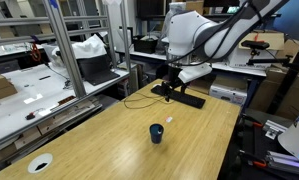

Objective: Remove the marker out of the cup then move the cup to the right and then put the marker in the cup

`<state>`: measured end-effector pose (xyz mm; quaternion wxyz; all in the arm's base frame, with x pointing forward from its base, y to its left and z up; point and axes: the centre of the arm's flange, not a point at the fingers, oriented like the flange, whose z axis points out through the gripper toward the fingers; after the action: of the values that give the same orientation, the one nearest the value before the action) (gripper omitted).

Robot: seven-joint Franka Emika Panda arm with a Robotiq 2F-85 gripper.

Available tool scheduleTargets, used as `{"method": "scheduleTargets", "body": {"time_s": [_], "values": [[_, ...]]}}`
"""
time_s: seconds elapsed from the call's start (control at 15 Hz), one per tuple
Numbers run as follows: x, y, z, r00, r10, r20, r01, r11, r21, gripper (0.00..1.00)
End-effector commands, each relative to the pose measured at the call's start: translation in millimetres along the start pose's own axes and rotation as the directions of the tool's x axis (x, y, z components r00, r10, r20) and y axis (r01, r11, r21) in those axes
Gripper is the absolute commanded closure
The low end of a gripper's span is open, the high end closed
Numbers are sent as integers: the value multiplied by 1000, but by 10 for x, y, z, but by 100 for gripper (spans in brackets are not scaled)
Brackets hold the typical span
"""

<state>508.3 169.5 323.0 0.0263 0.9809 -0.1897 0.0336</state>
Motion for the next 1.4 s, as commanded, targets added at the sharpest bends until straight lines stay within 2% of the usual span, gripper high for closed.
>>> {"method": "scheduleTargets", "body": {"time_s": [0.0,0.33,0.4,0.87,1.33], "values": [[106,-67,172,998,-65,-19,64,998,-11,0],[151,-160,318,987,-158,-20,158,987,-30,0],[74,-107,319,994,-111,4,111,993,-26,0],[96,-135,331,991,-137,0,137,990,-29,0],[287,-139,542,991,-122,60,121,993,13,0]]}}
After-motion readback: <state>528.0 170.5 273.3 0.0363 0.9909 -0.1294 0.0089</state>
